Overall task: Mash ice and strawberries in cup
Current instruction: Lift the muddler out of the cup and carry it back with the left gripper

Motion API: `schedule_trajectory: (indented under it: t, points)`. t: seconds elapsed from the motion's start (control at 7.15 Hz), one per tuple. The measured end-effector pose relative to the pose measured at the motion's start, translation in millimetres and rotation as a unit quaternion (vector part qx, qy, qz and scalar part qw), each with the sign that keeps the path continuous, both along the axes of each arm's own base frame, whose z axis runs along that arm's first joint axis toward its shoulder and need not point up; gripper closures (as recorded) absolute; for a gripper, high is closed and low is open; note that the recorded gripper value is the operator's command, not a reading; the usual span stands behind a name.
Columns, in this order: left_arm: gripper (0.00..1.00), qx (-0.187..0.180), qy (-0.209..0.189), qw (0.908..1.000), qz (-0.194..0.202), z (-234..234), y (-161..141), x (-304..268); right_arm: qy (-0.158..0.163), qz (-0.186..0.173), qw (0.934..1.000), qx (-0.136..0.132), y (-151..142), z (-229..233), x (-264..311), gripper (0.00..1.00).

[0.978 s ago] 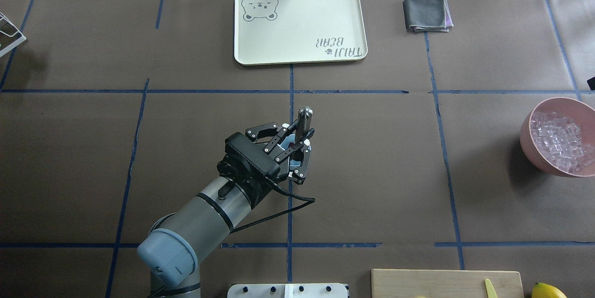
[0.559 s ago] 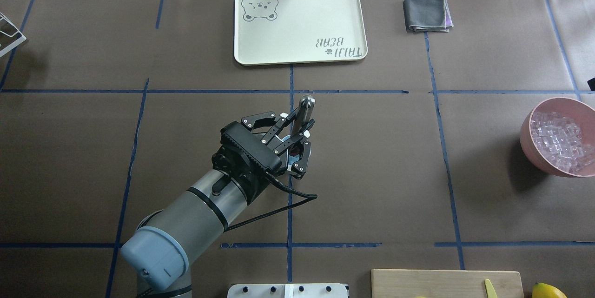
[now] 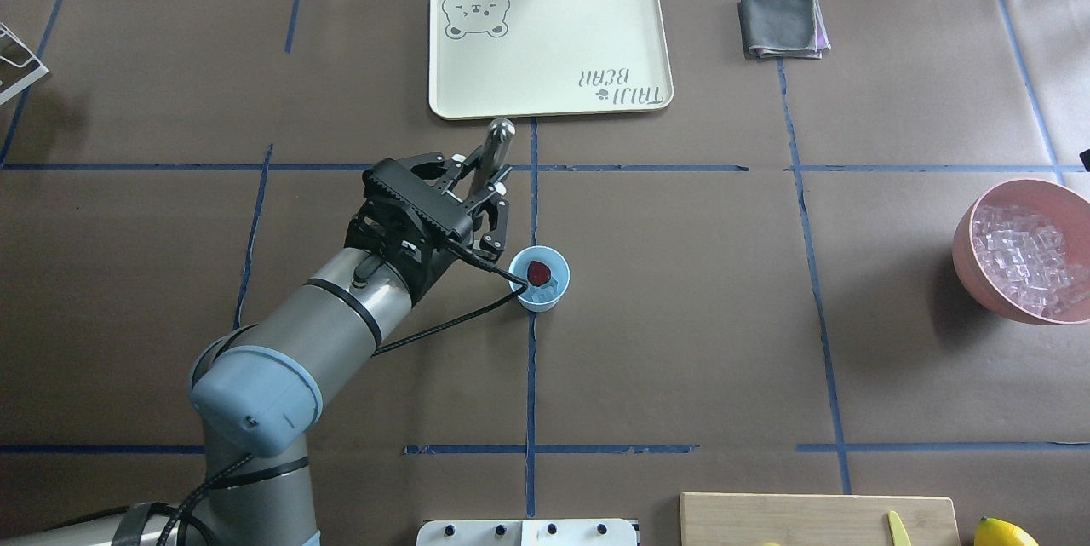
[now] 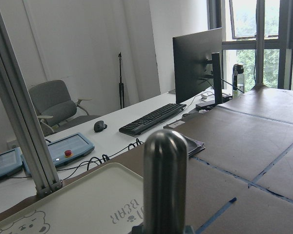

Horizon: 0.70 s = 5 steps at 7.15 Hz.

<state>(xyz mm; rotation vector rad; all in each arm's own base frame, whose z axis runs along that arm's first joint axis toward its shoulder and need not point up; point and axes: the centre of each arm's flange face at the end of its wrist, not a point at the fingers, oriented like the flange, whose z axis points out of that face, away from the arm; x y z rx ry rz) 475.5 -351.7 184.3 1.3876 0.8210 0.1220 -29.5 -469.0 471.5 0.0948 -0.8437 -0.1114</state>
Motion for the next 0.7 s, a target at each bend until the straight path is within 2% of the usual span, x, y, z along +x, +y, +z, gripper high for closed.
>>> schedule_trajectory:
  t: [0.42,0.56,0.7]
  points:
    - [1.0,-0.057,-0.104,0.9924,-0.031,94,-47,-37,0.0,0.0,1.0,-0.001,1,1,0,0.01]
    - [1.0,-0.094,-0.12,0.9883,-0.011,128,-70,-62,0.0,0.0,1.0,-0.001,1,1,0,0.01]
    - [1.0,-0.146,-0.127,0.9809,0.02,160,-94,-92,0.0,0.0,1.0,-0.002,1,1,0,0.01]
